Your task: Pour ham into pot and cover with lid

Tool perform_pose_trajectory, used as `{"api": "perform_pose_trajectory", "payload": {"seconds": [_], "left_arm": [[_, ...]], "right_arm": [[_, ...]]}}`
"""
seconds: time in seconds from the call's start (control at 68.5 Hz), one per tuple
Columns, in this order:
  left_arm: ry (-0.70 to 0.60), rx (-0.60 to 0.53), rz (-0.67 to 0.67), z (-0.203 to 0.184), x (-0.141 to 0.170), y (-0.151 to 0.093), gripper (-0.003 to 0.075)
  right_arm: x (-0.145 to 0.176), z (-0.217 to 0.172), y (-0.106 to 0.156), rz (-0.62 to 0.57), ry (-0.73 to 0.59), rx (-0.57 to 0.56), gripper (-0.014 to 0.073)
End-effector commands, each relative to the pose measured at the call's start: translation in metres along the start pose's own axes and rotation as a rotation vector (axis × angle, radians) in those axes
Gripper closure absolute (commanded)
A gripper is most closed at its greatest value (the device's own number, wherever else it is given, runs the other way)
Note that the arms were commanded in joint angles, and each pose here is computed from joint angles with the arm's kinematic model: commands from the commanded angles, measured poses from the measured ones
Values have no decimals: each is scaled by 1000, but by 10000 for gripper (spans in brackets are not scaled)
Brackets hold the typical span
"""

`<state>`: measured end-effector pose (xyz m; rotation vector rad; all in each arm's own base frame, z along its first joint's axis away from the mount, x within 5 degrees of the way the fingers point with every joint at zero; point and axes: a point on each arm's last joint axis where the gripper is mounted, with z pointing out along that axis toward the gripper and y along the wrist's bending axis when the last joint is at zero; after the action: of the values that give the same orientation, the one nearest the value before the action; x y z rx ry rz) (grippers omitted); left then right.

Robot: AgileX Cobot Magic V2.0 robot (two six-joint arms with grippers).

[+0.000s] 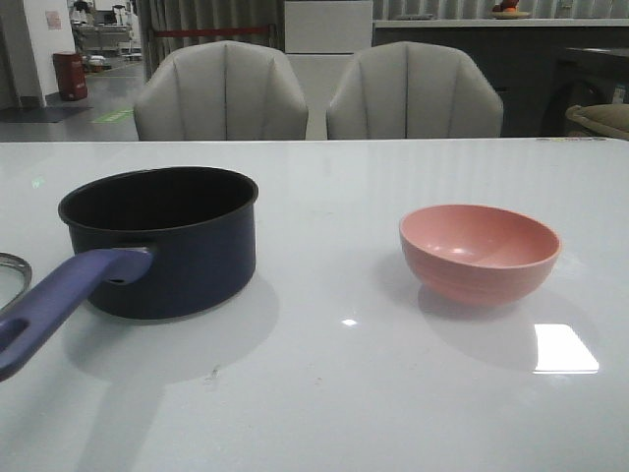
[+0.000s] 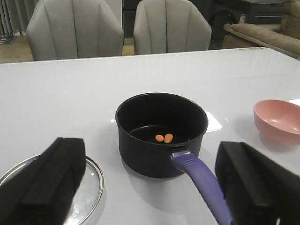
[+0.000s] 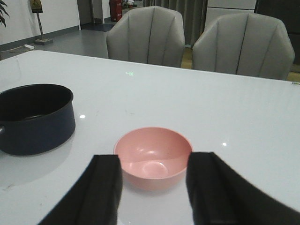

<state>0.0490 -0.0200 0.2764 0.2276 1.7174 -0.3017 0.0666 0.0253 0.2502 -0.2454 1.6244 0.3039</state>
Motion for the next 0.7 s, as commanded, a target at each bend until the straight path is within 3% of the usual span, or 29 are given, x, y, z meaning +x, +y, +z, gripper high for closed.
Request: {"api": "perform_pose_trajectory", "payload": {"seconds": [0.0, 0.102, 0.175, 0.438, 0.686], "left_arm": [[-93, 5, -12, -2, -14, -1, 118], [-93, 5, -12, -2, -14, -1, 118], [-92, 5, -12, -2, -14, -1, 118], [-50, -2, -5, 8, -30, -1, 112], [82, -49, -42, 52, -64, 4, 112]], "right_arm": [[-14, -1, -2, -11, -90, 27, 290], [-14, -1, -2, -10, -89, 27, 480], [-14, -1, -2, -10, -92, 28, 438], [-14, -1, -2, -10, -92, 28, 438], [-14, -1, -2, -10, -92, 28, 438]]}}
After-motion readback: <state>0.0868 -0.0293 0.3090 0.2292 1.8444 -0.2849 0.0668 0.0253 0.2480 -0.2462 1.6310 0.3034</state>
